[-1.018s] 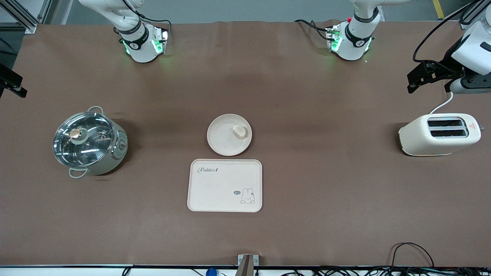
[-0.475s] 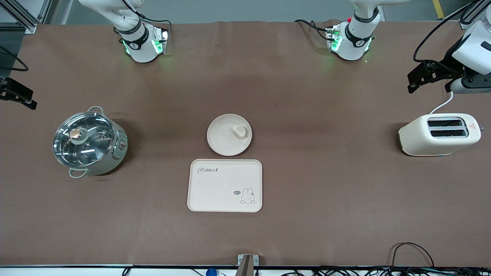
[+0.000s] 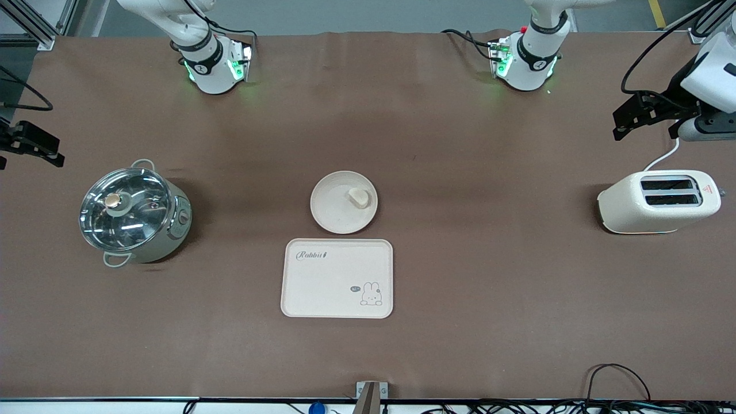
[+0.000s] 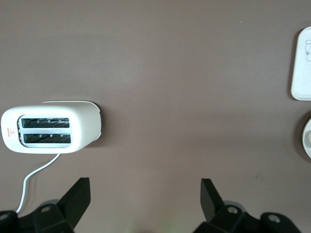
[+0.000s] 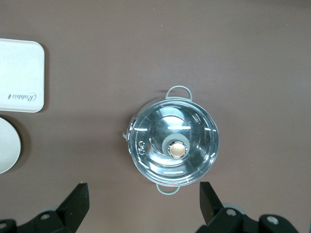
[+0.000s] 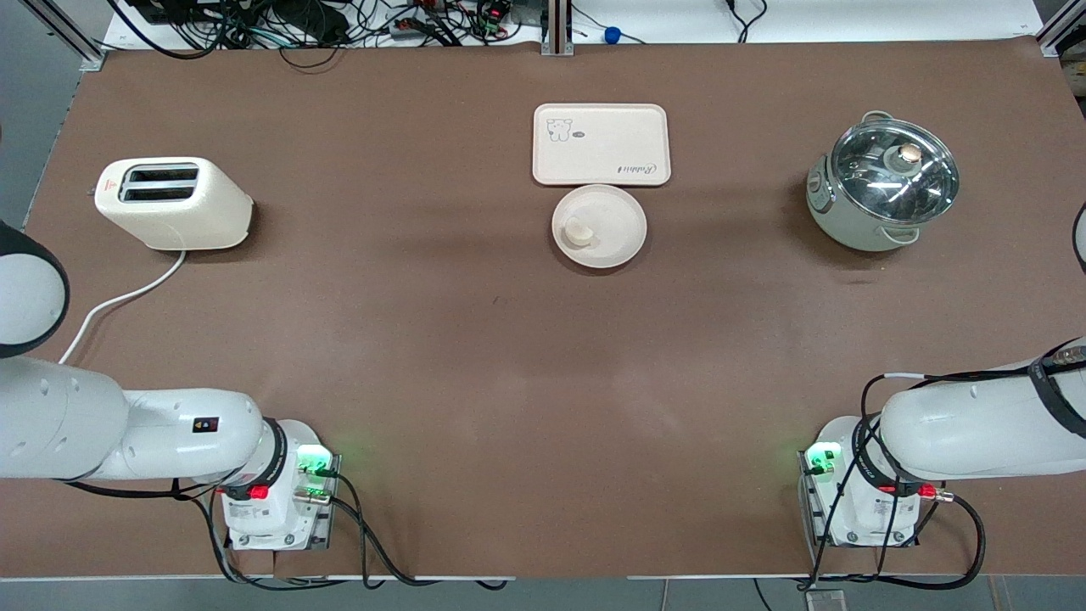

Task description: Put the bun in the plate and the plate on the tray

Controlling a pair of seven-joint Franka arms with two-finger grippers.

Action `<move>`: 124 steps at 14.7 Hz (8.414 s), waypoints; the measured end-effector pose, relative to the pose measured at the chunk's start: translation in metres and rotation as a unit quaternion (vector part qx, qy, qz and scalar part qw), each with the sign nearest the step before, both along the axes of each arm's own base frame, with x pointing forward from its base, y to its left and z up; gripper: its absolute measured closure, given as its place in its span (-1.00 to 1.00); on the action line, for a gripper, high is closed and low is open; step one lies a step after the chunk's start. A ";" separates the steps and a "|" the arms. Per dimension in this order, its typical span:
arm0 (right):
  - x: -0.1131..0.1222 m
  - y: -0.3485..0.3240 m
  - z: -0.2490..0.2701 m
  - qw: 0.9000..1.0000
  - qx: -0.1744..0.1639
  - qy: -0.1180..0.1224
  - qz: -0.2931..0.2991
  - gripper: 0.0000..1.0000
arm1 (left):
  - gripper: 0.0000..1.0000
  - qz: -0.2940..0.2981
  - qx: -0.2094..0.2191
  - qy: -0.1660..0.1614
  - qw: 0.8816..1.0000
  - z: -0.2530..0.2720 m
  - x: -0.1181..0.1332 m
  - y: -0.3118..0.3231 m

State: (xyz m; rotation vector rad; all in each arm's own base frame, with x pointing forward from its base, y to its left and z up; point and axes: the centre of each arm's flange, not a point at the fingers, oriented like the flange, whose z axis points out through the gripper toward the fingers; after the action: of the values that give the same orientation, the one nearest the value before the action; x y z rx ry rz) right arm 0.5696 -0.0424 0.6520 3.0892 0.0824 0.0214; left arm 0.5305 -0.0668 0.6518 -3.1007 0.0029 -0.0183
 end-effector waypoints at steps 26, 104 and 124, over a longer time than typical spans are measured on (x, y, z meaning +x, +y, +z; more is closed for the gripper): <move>0.026 0.032 -0.120 0.991 0.123 0.007 -0.056 -1.00 | -1.00 0.005 0.013 0.039 0.999 -0.071 0.065 0.012; 0.083 0.213 -0.329 0.965 0.164 -0.072 -0.193 -1.00 | -1.00 -0.087 0.002 0.016 0.996 -0.109 0.098 -0.035; -0.036 0.023 0.018 1.000 -0.005 0.000 -0.027 -1.00 | -1.00 -0.059 -0.019 0.006 0.998 0.019 0.004 -0.010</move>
State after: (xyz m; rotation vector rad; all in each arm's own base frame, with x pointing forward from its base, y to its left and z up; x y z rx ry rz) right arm 0.5340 -0.0198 0.6699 3.0795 -0.0006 0.0197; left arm 0.5348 -0.0769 0.6705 -3.1336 0.1870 -0.0046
